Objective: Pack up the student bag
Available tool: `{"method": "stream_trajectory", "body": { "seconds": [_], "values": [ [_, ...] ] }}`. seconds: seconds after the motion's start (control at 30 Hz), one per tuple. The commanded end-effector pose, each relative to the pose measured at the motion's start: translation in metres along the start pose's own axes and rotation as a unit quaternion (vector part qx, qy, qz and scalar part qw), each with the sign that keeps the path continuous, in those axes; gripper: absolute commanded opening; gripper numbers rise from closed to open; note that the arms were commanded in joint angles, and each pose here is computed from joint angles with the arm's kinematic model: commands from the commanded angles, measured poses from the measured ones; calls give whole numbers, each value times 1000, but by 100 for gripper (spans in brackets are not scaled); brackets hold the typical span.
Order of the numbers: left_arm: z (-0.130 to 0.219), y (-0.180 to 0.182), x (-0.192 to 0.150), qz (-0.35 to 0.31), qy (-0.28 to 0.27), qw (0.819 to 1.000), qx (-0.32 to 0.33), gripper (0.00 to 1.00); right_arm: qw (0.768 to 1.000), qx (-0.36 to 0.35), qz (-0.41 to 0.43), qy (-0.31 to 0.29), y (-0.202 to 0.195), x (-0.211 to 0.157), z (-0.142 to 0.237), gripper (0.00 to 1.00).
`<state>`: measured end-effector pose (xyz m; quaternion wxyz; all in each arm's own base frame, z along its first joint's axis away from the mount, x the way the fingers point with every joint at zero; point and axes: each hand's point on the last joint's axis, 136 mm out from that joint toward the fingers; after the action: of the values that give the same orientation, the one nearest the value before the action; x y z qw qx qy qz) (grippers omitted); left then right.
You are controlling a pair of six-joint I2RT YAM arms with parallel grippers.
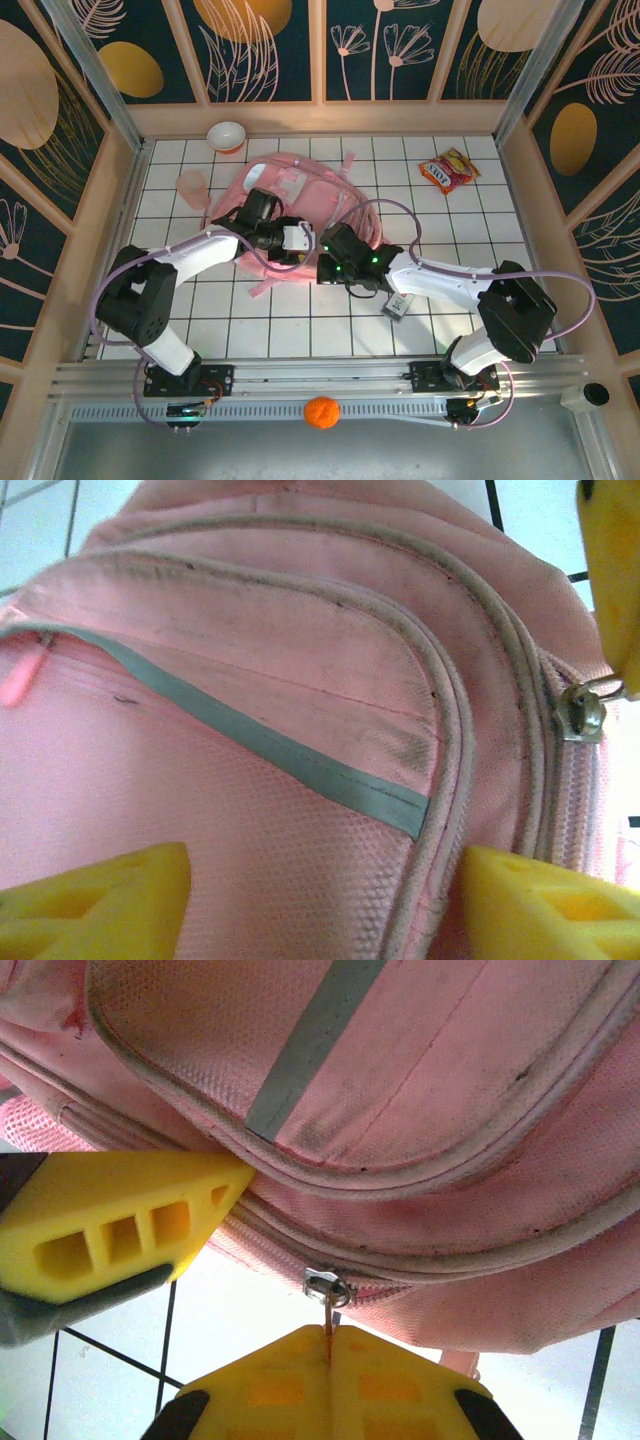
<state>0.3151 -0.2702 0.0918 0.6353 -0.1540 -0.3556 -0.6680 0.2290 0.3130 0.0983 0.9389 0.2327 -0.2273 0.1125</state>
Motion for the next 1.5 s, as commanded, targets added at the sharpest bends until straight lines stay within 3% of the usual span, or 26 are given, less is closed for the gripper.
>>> {"method": "stream_trajectory", "body": {
  "seconds": [0.0, 0.13, 0.4, 0.47, 0.8, 0.87, 0.93, 1.0, 1.07, 1.3, 1.47],
  "values": [
    [-7, 8, -8, 2, 22, 1000, -2, 35, 1000, 5, -9, -29, -2, 10, 12, 0],
    [6, 7, 18, 19, -35, 999, 1, 0, 999, -23, -32, -14, -25, 0, 3, 0],
    [42, 5, 60, 74, -155, 984, 43, 0, 998, -53, -34, -5, -39, -8, -7, 0],
    [43, 4, 61, 80, -161, 983, 42, 0, 998, -59, -32, -6, -42, -9, -9, 0],
    [49, 2, 67, 82, -169, 982, 37, 0, 997, -65, -23, -19, -45, -5, -22, 22],
    [50, 2, 67, 82, -170, 981, 38, 0, 997, -68, -23, -24, -46, -3, -23, 23],
    [50, 1, 67, 82, -169, 982, 38, 0, 996, -78, -24, -26, -49, -2, -23, 19],
    [51, 1, 65, 81, -163, 982, 41, 0, 995, -97, -28, -25, -56, -2, -21, 6],
    [50, 0, 60, 77, -150, 985, 45, 0, 993, -112, -29, -22, -62, -4, -16, 0],
    [42, -7, 30, 51, -75, 995, 42, 0, 990, -134, -30, -24, -92, -4, 16, 0],
    [42, -9, 17, 48, -53, 997, 42, 0, 991, -130, -25, -34, -112, 9, 43, 0]
  ]
}}
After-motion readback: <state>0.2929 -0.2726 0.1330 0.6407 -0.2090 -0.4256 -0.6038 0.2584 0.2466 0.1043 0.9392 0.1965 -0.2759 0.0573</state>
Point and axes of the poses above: each hand's point on the last joint's axis, 136 mm out from that joint toward the fingers, its own z axis back along the fingers, its own y axis along the line the jaws close on, x = y × z, and after that the axes turned 6 degrees about z, right-handed
